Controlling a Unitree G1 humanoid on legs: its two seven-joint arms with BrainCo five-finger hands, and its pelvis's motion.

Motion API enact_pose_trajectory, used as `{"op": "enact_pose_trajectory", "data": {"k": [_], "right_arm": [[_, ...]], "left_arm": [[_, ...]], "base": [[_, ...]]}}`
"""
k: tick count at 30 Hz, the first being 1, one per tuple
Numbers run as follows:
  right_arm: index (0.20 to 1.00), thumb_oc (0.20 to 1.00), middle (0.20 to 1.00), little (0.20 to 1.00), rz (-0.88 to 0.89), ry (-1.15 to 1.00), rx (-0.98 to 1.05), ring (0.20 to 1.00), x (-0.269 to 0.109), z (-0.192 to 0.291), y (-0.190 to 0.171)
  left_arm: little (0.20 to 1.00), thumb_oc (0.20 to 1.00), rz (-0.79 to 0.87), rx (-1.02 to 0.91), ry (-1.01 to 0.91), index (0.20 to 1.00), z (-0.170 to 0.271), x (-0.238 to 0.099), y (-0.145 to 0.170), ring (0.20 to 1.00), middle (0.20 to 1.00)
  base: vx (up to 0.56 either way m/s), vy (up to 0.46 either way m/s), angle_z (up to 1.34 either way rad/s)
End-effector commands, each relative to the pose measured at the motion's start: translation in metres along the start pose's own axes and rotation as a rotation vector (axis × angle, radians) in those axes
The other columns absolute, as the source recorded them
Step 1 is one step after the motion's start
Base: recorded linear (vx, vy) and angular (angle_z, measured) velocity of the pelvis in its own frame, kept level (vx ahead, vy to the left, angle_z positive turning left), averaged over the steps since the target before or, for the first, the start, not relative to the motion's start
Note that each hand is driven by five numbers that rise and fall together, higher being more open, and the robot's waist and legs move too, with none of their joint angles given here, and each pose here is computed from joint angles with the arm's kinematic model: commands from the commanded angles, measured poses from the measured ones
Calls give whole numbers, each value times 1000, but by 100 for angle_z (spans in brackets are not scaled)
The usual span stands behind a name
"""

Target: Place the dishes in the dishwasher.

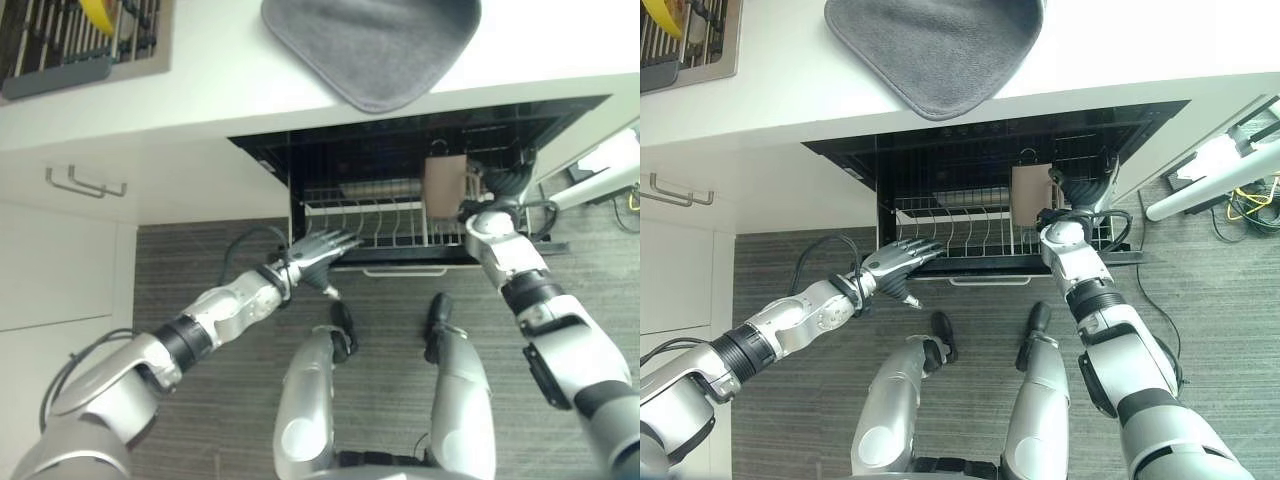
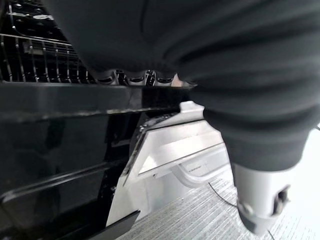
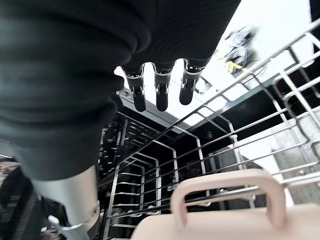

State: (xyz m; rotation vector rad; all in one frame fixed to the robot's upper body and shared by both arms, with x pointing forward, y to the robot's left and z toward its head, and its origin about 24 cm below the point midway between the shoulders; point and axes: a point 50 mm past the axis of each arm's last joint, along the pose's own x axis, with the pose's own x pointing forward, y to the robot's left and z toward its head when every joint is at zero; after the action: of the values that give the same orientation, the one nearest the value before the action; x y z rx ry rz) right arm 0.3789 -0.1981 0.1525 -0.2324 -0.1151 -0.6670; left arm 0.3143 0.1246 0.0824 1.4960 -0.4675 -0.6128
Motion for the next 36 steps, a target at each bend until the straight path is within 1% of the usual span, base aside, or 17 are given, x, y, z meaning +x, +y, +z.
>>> {"op": "enact_pose_trajectory", "data": {"k": [1,2,3,7,11,12,14,17,20,25,27,28,30,31,34,35,36], "right_arm": [[1000,1000,1000,1000,86,-84,117,1000,-12,11,3],[1000,1000,1000,1000,98,-89,127,1000,-14,11,3],[1000,1000,1000,1000,157,-128,169,1000,-28,15,6],[1000,1000,1000,1000,257,-195,213,1000,-51,20,10],[1000,1000,1000,1000,367,-174,253,1000,-72,2,5],[1000,1000,1000,1000,432,-151,276,1000,-82,-12,-3],[1000,1000,1000,1000,535,-134,285,1000,-93,-22,-9],[1000,1000,1000,1000,589,-98,292,1000,-97,-30,-10],[1000,1000,1000,1000,605,-95,300,1000,-96,-34,-11],[1000,1000,1000,1000,679,-63,329,1000,-101,-37,0],[1000,1000,1000,1000,760,-117,401,1000,-104,-27,2],[1000,1000,1000,1000,791,-146,394,1000,-106,-24,2],[1000,1000,1000,1000,857,-225,370,1000,-107,-15,-1],[1000,1000,1000,1000,865,-286,366,1000,-103,-5,-12],[1000,1000,1000,1000,824,-343,422,1000,-92,8,-40],[1000,1000,1000,1000,780,-368,470,1000,-89,10,-56],[1000,1000,1000,1000,748,-369,497,1000,-89,9,-63]], "left_arm": [[1000,1000,29,-25,-10,1000,8,-8,-5,1000,1000],[1000,1000,28,-27,-7,1000,8,-9,-6,1000,1000],[1000,1000,22,-31,13,1000,8,-10,-9,1000,1000],[1000,1000,15,-49,63,1000,3,-14,-19,1000,1000],[1000,1000,-7,-80,112,1000,2,-22,-36,1000,1000],[1000,1000,-25,-94,135,1000,2,-30,-47,1000,1000],[1000,1000,-33,-73,191,1000,-2,-39,-58,1000,1000],[1000,1000,-32,-44,233,1000,-7,-43,-62,1000,1000],[1000,1000,-19,-31,261,1000,-9,-44,-62,1000,1000],[1000,1000,81,-93,329,1000,-13,-37,-55,1000,1000],[1000,1000,165,-165,408,1000,-20,-39,-51,1000,1000],[1000,1000,196,-206,446,1000,-24,-41,-50,1000,1000],[1000,1000,323,-323,523,1000,-32,-48,-46,1000,1000],[1000,1000,424,-426,550,1000,-37,-58,-39,1000,1000],[1000,1000,588,-637,510,1000,-38,-75,-20,1000,1000],[1000,1000,662,-806,491,1000,-36,-84,-14,1000,1000],[1000,1000,723,-923,460,1000,-33,-89,-11,1000,1000]], "base": [[0,0,0],[0,0,0],[0,0,0],[8,-6,-1],[71,-30,-8],[124,-62,-10],[102,-81,-3],[36,-81,-11],[24,-95,1],[105,-79,16],[95,-22,5],[62,-32,-2],[86,-64,-2],[110,-94,5],[70,-97,27],[79,-101,26],[67,-96,16]]}}
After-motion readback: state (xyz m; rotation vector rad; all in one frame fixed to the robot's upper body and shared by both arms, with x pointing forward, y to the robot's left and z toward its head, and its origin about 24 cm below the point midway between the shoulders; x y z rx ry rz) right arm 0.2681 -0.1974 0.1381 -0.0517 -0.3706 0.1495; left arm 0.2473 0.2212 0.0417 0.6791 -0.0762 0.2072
